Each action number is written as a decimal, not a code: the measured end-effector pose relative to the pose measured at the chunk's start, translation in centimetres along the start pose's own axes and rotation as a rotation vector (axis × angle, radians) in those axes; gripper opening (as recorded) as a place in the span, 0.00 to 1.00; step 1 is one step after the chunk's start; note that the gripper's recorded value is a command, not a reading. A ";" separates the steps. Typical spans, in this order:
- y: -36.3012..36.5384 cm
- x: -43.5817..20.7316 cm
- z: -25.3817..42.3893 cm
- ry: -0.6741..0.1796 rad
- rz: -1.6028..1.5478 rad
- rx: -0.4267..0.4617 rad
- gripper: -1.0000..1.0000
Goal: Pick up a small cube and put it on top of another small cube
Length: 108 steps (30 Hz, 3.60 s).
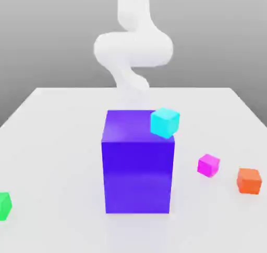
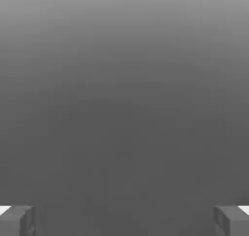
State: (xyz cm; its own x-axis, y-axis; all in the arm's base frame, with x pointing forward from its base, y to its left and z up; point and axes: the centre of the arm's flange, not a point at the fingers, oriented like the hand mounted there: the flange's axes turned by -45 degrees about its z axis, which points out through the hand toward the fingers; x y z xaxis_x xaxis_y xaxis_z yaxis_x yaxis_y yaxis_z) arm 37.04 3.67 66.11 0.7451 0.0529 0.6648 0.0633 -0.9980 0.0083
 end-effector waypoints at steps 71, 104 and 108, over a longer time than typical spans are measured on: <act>-21.9 -47.3 28.9 -0.800 -0.652 0.336 0.00; -20.2 -32.3 27.6 -0.552 -0.449 0.225 0.00; -14.3 -25.7 30.7 -0.523 -0.201 0.146 0.00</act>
State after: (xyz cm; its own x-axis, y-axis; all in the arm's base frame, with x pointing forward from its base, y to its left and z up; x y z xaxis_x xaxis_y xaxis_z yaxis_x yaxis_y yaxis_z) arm 37.36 17.72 25.99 0.9355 0.2891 0.2031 0.3013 -0.9530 -0.0313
